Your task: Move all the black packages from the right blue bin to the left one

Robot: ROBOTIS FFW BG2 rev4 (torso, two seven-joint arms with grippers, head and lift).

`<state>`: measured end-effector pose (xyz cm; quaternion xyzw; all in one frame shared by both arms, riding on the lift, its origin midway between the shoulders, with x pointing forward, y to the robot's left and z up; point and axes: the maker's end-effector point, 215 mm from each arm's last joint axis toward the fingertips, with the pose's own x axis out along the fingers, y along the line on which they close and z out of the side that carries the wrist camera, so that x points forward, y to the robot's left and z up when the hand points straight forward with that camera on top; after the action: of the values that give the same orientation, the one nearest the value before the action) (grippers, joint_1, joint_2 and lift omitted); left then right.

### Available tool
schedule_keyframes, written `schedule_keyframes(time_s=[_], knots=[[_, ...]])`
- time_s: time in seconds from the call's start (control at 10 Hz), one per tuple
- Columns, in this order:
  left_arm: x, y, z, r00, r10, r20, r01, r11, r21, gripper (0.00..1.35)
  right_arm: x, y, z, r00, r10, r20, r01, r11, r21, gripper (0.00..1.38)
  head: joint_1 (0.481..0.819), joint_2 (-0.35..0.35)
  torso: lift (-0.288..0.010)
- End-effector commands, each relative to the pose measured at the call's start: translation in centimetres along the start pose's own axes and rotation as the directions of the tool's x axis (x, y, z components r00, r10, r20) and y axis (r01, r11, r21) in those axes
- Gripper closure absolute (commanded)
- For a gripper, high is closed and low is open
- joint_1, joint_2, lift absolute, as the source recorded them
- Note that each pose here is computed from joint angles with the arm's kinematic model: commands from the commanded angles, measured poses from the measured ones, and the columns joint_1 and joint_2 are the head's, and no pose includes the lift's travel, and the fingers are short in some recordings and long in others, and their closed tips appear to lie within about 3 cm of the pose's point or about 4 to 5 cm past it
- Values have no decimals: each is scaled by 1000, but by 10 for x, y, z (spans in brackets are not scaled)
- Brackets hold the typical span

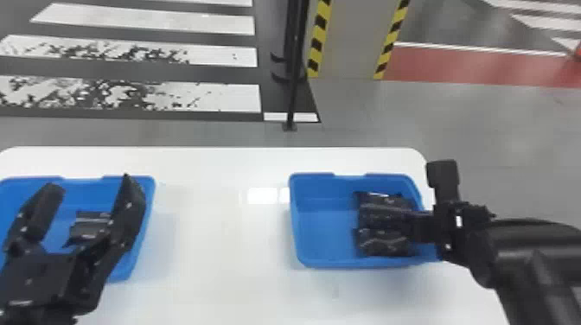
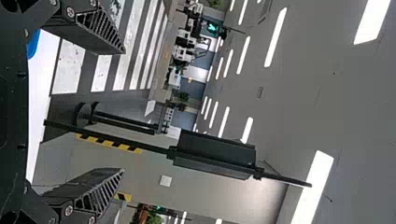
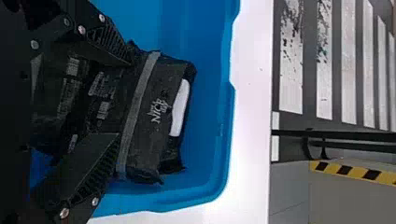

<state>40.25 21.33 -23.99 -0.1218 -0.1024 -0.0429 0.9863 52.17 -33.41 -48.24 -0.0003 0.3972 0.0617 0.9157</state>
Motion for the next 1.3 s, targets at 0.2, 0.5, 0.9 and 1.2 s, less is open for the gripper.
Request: schedule_keyframes(time_s=[0.2, 0.5, 0.9, 1.2], knots=[[0, 1, 2, 1000, 1, 7, -1, 1000, 2, 147, 4, 18, -2, 999, 43, -3, -43, 999, 7, 995, 695, -138, -132], [0, 2, 3, 1000, 2, 9, -2, 1000, 5, 148, -5, 39, 31, 987, 94, 130, -93, 996, -13, 1124, 695, -117, -132], [0, 0, 5, 1000, -4, 16, 3, 1000, 17, 148, -35, 72, 56, 972, 155, 179, -152, 988, -30, 812, 695, -82, -132], [0, -3, 5, 1000, -9, 17, 9, 1000, 22, 145, -61, 73, 43, 994, 97, 44, -95, 994, -63, 163, 695, -61, -132]])
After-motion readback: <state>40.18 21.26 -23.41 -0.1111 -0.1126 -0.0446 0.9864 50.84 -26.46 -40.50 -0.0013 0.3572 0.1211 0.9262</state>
